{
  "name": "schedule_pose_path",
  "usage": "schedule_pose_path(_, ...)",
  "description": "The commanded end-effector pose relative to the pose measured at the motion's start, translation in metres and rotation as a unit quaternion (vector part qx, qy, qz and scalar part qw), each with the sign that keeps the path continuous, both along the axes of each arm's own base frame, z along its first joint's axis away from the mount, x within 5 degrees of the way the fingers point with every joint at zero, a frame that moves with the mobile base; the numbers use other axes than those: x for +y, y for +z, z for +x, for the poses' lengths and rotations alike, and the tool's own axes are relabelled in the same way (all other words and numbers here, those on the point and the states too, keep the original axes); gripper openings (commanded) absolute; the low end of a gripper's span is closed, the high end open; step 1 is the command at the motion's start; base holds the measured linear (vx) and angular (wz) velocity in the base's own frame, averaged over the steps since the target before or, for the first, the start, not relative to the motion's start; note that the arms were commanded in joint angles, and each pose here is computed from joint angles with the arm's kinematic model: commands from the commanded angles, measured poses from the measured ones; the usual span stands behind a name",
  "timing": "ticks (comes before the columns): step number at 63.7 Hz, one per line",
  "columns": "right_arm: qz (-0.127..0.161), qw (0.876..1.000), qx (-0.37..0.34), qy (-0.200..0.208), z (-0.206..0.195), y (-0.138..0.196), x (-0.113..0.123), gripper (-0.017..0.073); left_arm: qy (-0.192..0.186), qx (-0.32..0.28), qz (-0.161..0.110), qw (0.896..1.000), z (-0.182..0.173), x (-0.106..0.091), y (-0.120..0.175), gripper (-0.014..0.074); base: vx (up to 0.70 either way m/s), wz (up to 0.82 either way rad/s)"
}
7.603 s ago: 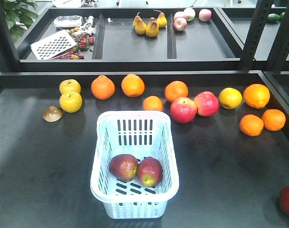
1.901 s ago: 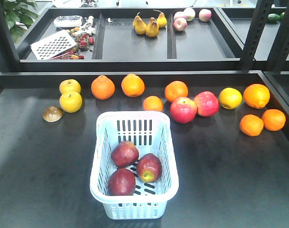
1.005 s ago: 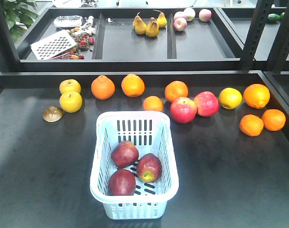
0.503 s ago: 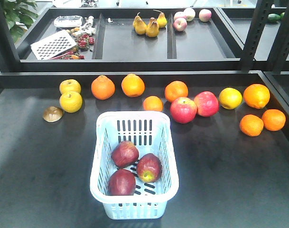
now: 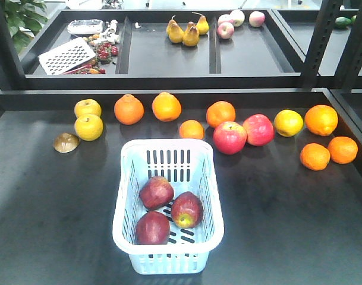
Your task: Pick three apples into basket with both arms
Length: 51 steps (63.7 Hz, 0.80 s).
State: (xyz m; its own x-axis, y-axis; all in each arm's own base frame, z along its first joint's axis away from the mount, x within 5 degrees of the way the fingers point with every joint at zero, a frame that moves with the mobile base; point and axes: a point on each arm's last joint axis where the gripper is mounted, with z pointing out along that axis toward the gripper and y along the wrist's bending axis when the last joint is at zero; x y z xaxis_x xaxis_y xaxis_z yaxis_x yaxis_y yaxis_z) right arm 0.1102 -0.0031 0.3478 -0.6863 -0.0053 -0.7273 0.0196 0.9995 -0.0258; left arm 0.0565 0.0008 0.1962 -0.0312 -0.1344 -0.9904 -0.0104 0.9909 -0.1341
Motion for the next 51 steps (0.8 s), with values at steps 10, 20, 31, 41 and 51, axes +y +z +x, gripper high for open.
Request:
schedule_pose_path(10, -0.008, 0.999, -0.04, 0.001, 0.0027, 0.0113, -0.0009, -0.0009, -0.005, -0.054, -0.008, 0.999, -0.0012, -0.001, 0.0072, -0.0006, 0.0, 0.0)
schedule_pose_path(20, -0.008, 0.999, -0.04, 0.001, 0.0027, 0.0113, -0.0009, -0.0009, -0.005, -0.051, -0.008, 0.999, -0.0011, -0.001, 0.0068, -0.0006, 0.0, 0.0)
schedule_pose_path(31, -0.008, 0.999, -0.04, 0.001, 0.0027, 0.0113, -0.0009, -0.0009, -0.005, -0.051, -0.008, 0.999, -0.0011, -0.001, 0.0068, -0.0006, 0.0, 0.0)
schedule_pose_path(41, -0.008, 0.999, -0.04, 0.001, 0.0027, 0.0113, -0.0009, -0.0009, -0.005, -0.051, -0.008, 0.999, -0.0011, -0.001, 0.0068, -0.0006, 0.0, 0.0)
schedule_pose_path(51, -0.008, 0.999, -0.04, 0.001, 0.0027, 0.0113, -0.0009, -0.0009, -0.005, -0.051, -0.008, 0.999, -0.0011, -0.001, 0.0068, -0.0006, 0.0, 0.0)
